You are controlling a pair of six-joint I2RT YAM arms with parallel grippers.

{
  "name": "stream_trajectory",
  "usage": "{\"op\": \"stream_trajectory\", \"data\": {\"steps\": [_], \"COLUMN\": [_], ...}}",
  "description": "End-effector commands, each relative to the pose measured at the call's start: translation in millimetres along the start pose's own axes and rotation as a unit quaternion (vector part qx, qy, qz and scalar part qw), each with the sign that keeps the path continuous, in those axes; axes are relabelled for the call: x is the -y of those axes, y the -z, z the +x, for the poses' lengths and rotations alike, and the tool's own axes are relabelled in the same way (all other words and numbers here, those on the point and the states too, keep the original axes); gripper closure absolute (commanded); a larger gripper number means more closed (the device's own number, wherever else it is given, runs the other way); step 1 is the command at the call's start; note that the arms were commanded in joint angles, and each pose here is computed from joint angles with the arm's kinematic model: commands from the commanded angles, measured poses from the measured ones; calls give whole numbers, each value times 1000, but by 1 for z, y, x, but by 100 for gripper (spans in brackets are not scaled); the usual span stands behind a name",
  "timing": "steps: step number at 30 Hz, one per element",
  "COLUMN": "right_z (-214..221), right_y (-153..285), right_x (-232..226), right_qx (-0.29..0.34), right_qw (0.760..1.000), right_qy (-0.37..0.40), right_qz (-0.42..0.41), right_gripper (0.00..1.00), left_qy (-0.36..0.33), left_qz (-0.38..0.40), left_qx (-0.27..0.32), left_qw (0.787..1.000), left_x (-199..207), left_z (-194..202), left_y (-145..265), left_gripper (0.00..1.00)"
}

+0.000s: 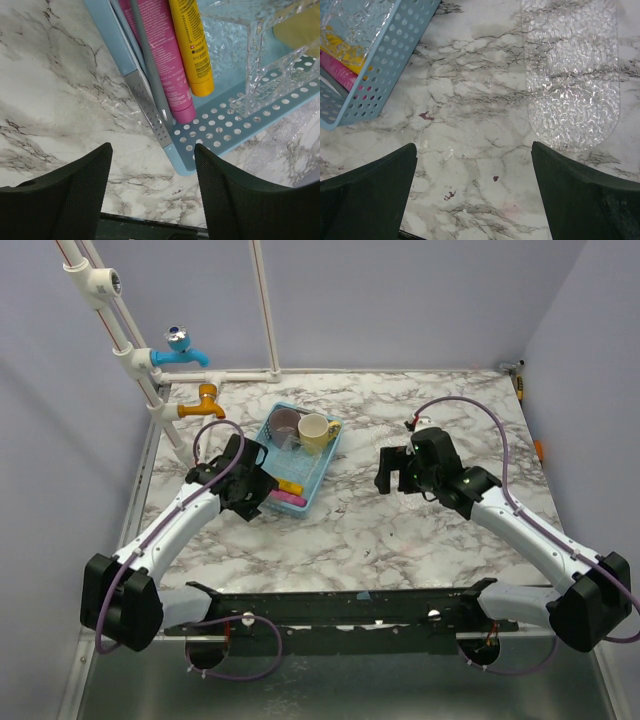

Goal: Prepare toiletry sets of a toothbrush and toothpaste on the tray

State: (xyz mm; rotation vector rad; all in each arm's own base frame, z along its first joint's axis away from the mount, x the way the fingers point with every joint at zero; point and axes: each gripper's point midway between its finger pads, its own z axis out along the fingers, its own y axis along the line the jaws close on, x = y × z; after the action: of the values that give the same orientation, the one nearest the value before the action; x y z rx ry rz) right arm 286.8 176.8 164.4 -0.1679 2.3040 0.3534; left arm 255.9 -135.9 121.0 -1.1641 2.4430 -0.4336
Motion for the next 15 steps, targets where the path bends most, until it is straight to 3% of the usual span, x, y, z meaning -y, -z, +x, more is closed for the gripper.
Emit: {"op": "stream_trajectory", "data": {"steps": [1,15], "right_z": [4,11], "right_y": [-1,-5], "right_x": [-5,-7], "right_qx": [-5,-23], "right_qw": [1000,1000], "right_qy": [-5,-5], "right_qz": [-15,-19], "right_gripper": [0,0], "left_qy": [-1,-18], "left_qz": [5,-31], "left_qx": [-16,-39], "left_qw": [1000,999], "left_x": [11,8], "left_z": [-4,-11], "left_y": [-4,-30], "left_gripper": [36,52]}}
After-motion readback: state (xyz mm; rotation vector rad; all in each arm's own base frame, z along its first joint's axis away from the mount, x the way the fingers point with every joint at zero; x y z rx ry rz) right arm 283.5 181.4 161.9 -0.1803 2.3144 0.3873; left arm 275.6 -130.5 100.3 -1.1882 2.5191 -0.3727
